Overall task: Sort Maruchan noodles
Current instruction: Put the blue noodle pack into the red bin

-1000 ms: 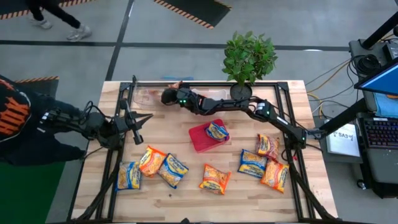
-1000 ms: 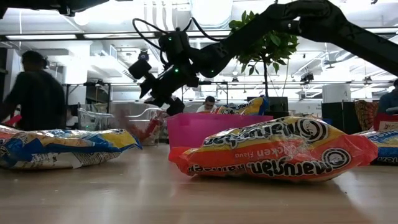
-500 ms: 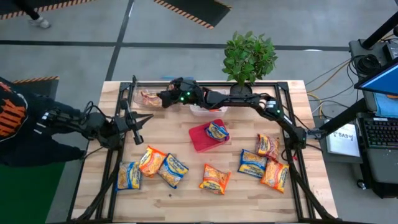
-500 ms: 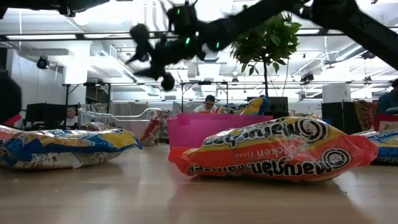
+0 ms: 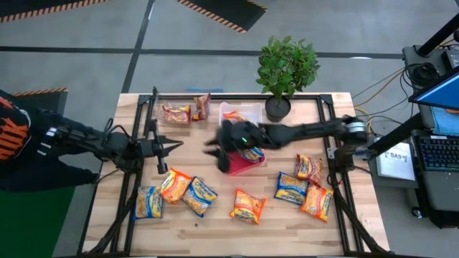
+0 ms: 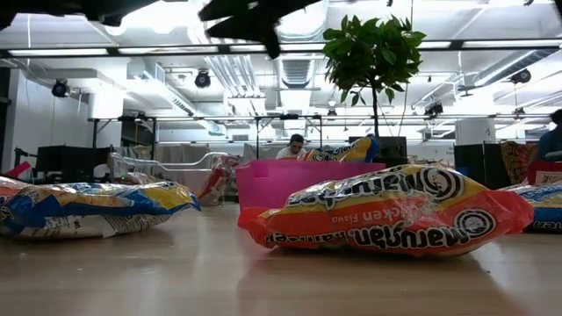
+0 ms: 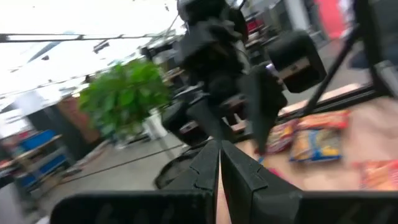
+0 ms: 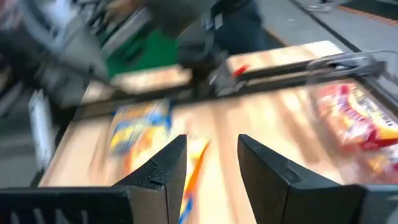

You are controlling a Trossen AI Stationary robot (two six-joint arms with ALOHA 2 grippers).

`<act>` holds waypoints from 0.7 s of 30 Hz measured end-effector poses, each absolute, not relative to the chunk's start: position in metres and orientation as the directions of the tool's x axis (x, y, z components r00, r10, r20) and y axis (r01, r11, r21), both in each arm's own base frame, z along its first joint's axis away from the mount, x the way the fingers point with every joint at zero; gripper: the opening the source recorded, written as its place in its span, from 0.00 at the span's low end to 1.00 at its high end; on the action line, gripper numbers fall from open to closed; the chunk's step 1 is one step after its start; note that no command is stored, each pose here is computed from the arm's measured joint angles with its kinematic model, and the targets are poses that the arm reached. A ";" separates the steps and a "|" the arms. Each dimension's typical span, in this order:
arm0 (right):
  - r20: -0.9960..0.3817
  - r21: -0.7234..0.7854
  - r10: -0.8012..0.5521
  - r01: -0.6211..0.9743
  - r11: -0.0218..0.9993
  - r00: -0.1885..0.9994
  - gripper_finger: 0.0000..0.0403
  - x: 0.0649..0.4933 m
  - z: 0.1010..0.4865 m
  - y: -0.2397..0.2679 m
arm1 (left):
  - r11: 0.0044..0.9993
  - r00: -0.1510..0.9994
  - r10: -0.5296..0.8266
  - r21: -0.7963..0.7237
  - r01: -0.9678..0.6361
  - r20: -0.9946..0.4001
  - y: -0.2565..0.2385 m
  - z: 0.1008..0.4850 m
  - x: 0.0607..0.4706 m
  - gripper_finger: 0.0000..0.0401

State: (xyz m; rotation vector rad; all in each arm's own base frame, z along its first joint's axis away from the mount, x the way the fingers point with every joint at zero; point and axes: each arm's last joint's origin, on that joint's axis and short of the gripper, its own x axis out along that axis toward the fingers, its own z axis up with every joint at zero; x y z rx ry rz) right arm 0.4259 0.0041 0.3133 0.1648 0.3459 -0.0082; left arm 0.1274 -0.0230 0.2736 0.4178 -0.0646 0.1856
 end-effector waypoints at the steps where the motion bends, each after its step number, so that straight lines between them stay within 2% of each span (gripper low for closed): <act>1: -0.351 0.135 0.040 0.008 0.991 0.935 0.32 0.415 0.310 0.013 | 0.903 0.983 0.151 0.390 -0.180 0.104 -0.024 0.274 0.129 0.00; 5: -0.397 0.102 0.106 -0.071 0.992 0.912 0.31 0.370 0.292 0.046 | 0.924 0.984 0.143 0.341 -0.172 0.106 -0.027 0.273 0.138 0.00; 12: -0.403 0.125 0.113 -0.068 0.990 0.908 0.29 0.315 0.260 0.076 | 0.973 0.991 0.128 0.192 -0.132 0.030 -0.034 0.276 0.162 0.00; 17: -0.428 0.147 0.111 -0.052 0.988 0.897 0.29 0.289 0.248 0.079 | 0.998 0.983 0.045 0.060 -0.035 -0.177 -0.042 0.266 0.181 0.00; 21: -0.432 0.146 0.106 -0.046 0.988 0.896 0.29 0.273 0.242 0.075 | 0.999 0.931 -0.001 -0.032 -0.011 -0.365 -0.048 0.258 0.193 0.00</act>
